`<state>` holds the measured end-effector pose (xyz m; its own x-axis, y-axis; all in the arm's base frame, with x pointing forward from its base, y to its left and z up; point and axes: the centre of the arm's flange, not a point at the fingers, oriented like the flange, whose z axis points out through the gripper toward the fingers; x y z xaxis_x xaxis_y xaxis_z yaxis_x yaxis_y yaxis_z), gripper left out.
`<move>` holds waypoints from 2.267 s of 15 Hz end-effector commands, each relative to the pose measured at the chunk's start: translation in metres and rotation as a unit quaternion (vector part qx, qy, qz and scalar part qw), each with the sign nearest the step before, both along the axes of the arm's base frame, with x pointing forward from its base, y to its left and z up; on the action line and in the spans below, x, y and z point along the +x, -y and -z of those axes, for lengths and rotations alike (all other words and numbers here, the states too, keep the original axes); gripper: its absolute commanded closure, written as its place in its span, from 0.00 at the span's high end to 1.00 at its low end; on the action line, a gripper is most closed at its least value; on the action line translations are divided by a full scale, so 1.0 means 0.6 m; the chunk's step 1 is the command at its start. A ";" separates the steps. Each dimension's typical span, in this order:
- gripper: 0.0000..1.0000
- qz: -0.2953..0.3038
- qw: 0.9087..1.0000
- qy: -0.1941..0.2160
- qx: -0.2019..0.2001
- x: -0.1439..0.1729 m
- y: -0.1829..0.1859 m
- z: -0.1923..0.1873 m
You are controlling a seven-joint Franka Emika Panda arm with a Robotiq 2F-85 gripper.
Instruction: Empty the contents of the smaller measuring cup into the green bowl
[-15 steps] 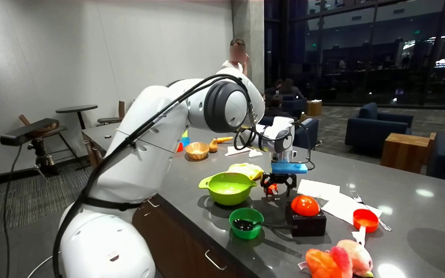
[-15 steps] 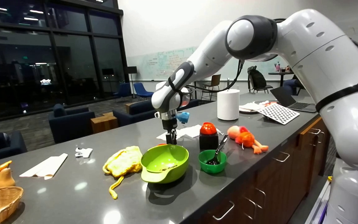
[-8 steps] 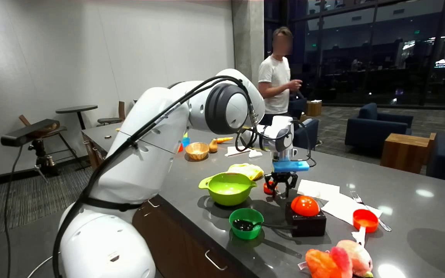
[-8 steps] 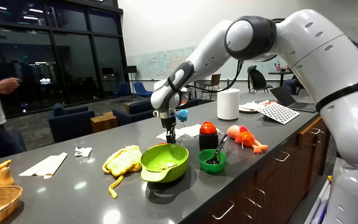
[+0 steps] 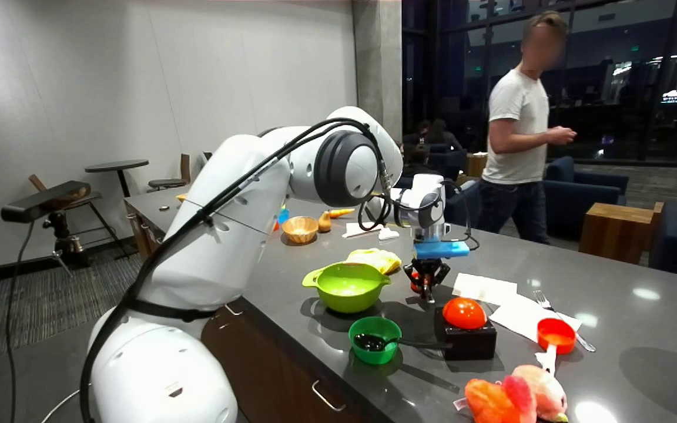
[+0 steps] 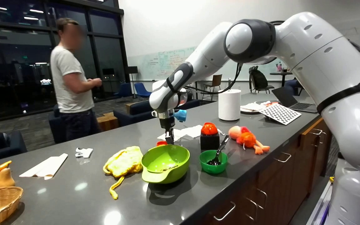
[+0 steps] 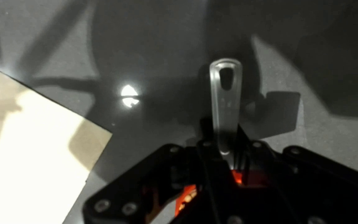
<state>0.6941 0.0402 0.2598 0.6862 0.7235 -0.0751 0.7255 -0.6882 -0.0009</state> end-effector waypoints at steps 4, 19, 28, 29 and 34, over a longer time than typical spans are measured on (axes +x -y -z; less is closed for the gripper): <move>0.04 -0.022 1.000 -0.014 -0.010 0.016 -0.027 -0.008; 0.04 -0.063 0.994 -0.025 -0.080 -0.014 -0.093 -0.141; 0.04 -0.036 0.995 -0.024 -0.092 -0.106 -0.158 -0.204; 0.04 -0.033 0.994 -0.028 -0.096 -0.121 -0.173 -0.203; 0.04 0.010 0.990 -0.064 -0.125 -0.206 -0.221 -0.197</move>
